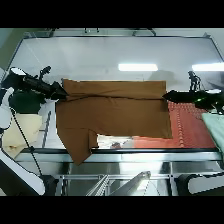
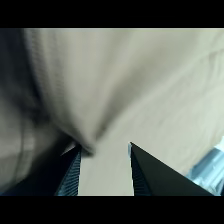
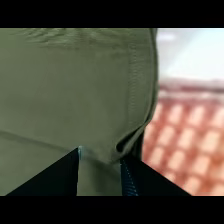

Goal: Fold the shirts.

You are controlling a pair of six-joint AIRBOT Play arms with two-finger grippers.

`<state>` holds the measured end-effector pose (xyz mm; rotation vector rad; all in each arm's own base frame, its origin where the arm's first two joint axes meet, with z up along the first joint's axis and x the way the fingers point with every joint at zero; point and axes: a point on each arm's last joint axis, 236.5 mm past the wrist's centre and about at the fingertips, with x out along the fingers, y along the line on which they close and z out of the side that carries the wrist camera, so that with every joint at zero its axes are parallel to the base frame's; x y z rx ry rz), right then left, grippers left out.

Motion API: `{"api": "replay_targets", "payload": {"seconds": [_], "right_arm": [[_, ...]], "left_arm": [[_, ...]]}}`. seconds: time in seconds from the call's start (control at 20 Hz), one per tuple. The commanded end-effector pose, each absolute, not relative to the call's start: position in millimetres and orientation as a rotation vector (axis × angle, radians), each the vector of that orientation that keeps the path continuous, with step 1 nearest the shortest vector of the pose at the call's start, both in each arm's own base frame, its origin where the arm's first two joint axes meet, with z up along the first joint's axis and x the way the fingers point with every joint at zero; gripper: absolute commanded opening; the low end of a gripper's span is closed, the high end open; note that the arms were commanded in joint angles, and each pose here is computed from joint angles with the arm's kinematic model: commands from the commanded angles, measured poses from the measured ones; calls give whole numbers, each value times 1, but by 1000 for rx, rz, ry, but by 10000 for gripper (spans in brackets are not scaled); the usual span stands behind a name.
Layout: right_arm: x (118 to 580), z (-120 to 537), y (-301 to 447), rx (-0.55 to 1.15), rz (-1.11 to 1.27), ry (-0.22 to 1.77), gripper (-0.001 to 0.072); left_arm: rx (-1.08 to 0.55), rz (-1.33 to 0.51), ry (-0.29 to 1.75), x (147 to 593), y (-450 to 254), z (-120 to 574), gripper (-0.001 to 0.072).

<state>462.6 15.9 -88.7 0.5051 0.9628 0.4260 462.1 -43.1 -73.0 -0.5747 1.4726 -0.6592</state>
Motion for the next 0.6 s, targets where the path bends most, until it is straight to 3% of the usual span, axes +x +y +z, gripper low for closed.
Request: {"api": "replay_targets", "payload": {"seconds": [0.0, 0.2, 0.35, 0.55], "right_arm": [[441, -53, 12, 526, 478, 986, 300], [350, -53, -33, 483, 405, 1240, 299], [278, -82, -35, 629, 381, 1395, 300], [244, -113, -9, 750, 360, 1457, 300]], "left_arm": [[-554, -710, 1493, 454, -39, -32, 319], [-596, -667, 1477, 418, -12, 10, 315], [-713, -578, 1447, 363, 9, 7, 295], [-823, -464, 1471, 305, 19, -14, 295]]}}
